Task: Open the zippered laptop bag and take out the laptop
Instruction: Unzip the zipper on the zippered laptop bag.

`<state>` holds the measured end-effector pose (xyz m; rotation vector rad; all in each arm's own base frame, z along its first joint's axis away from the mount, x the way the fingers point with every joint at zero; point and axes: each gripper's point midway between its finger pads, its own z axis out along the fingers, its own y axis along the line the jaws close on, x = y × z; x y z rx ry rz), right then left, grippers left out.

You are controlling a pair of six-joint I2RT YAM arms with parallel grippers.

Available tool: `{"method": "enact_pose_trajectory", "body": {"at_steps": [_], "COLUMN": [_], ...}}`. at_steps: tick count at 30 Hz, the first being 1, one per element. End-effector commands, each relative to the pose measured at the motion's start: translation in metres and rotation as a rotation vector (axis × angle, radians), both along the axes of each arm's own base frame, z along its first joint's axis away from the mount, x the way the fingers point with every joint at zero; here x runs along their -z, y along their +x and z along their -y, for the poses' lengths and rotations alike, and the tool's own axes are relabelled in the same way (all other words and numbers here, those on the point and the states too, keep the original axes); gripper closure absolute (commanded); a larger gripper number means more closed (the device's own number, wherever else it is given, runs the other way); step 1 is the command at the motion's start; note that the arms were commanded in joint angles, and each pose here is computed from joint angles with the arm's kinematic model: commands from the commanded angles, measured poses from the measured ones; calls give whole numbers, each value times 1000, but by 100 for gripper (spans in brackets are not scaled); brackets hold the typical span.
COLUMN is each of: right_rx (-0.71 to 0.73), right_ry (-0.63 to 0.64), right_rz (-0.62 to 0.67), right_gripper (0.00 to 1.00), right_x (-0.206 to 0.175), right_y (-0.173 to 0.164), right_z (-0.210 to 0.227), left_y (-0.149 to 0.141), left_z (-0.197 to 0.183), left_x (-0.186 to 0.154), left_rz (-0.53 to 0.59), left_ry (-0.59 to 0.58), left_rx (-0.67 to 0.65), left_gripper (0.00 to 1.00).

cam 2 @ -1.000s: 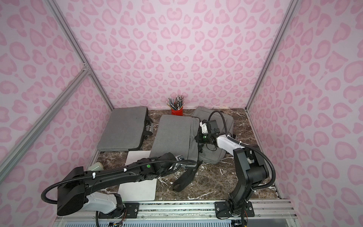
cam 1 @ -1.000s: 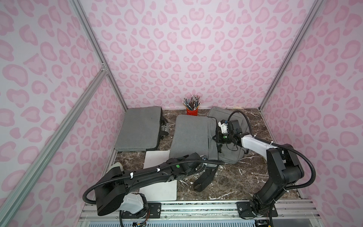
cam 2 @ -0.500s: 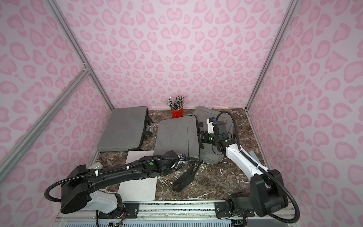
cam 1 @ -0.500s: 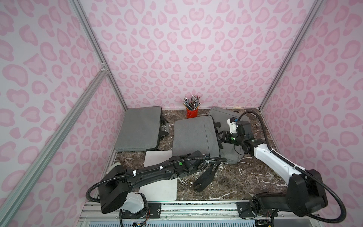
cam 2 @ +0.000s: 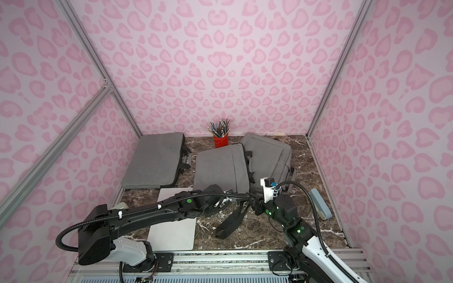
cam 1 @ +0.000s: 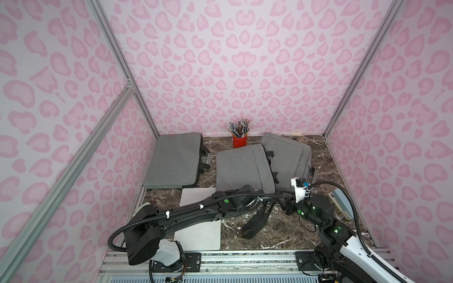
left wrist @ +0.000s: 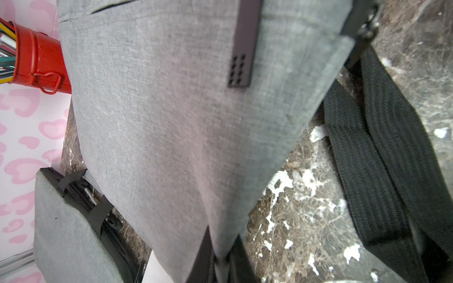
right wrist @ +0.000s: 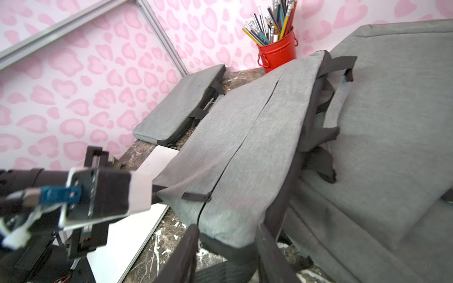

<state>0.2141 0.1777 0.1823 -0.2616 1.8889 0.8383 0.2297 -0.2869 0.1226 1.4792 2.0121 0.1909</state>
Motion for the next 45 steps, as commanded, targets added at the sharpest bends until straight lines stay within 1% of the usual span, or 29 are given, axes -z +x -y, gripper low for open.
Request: {"method": "enact_pose_trajectory", "body": {"at_steps": [1,6,10,12,15,19,24,28,32,38,45], "right_rx": [57,13,2,13,42,46,97,134,182,205,230], "right_ry": [74,58,-14,-55,-107,-155,-202,-233,-276,-282,-281], "right_rz": [101,112,85,82,92,84,75,58,20,-23,-62], "right_gripper": [61,63,63,62,56,55,56,60,64,70,85], "right_x": [-12,2,16,21,24,28,31,32,43,51,61], "right_y": [-3,-16,-17,-16,-13,-11,-2,6,12,15,17], "right_z": [3,-5,-13,-16,-20,-28,-30,-35,-32,-34,-34], "left_y": [4,6,7,7,7,6,5,4,4,3,1], "left_z": [11,15,18,19,21,24,25,27,27,29,30], "left_x": [-9,-14,-15,-18,-20,-20,-21,-22,-21,-21,-19], "left_rz": [12,-4,-21,-27,-37,-49,-60,-66,-74,-83,-93], "left_ry": [-27,-43,-50,-58,-66,-67,-75,-87,-88,-97,-98], "left_rx": [31,35,36,37,41,47,47,49,45,47,49], "left_gripper": [98,98,98,98,98,98,98,98,98,98,98]}}
